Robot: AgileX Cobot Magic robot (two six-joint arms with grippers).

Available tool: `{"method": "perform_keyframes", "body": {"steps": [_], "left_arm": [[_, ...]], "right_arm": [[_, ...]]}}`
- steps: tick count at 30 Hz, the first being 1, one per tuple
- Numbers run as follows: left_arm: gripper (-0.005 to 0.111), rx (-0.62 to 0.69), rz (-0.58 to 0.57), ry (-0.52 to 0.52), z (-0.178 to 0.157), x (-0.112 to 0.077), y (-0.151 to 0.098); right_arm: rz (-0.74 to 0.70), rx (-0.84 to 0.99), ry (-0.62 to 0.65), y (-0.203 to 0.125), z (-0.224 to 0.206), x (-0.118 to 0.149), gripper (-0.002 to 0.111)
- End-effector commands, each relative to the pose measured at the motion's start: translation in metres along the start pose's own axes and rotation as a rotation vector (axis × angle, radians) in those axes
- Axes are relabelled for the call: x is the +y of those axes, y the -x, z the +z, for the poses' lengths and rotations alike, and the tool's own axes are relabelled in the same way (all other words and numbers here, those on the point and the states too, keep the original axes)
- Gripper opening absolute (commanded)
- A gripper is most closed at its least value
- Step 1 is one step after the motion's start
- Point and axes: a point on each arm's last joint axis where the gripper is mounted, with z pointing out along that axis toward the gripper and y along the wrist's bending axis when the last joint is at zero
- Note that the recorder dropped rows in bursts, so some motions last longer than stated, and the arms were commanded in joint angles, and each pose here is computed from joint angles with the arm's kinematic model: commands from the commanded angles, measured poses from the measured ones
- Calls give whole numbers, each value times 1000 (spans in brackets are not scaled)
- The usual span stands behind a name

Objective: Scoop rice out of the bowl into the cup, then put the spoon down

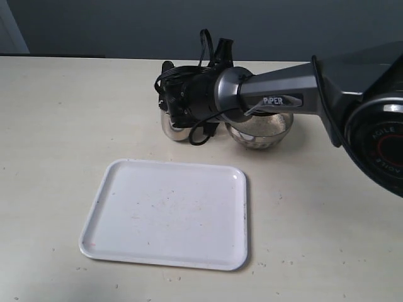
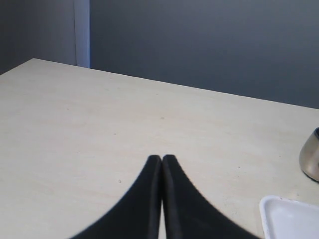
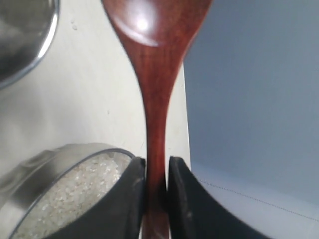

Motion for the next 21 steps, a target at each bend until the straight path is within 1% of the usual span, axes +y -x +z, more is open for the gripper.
{"method": "perform_keyframes", "body": {"steps": [1, 7, 18, 21], "left_arm": [[1, -12, 0, -3, 0, 0, 1], [1, -12, 0, -3, 0, 0, 1], [1, -11, 0, -2, 0, 0, 1], [1, -11, 0, -2, 0, 0, 1]], "right_arm": [[15, 4, -19, 0, -6, -2, -1], [16, -56, -23, 11, -16, 3, -1], [34, -6, -33, 6, -16, 2, -1], [25, -1, -54, 6, -16, 0, -1]]}}
